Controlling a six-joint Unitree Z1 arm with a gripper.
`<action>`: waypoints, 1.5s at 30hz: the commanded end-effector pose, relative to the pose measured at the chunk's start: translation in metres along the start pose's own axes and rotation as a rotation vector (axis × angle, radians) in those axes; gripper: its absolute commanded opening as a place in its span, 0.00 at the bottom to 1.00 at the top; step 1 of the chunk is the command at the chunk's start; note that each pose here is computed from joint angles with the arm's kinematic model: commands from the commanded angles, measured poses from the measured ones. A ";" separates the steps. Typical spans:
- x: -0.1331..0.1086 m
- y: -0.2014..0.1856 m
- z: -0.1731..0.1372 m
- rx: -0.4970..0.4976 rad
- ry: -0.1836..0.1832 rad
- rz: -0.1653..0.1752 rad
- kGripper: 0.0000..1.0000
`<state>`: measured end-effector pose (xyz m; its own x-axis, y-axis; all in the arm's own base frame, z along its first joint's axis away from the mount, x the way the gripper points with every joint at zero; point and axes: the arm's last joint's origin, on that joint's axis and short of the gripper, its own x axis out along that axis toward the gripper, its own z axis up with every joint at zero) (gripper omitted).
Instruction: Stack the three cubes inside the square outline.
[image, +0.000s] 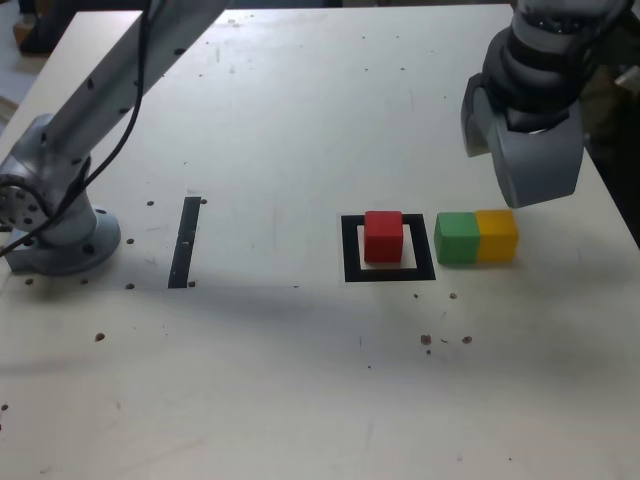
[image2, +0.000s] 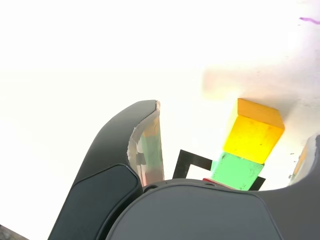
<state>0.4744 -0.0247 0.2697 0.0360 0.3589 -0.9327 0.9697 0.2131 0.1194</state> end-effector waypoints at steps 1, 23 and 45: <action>0.001 0.000 0.007 0.014 -0.002 0.003 0.99; 0.039 0.010 0.045 0.028 0.010 -0.028 0.97; 0.048 0.014 0.052 -0.051 -0.006 -0.042 0.65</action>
<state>0.5015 -0.0506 0.2114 0.0003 0.3444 -0.9388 0.9560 0.2752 0.1013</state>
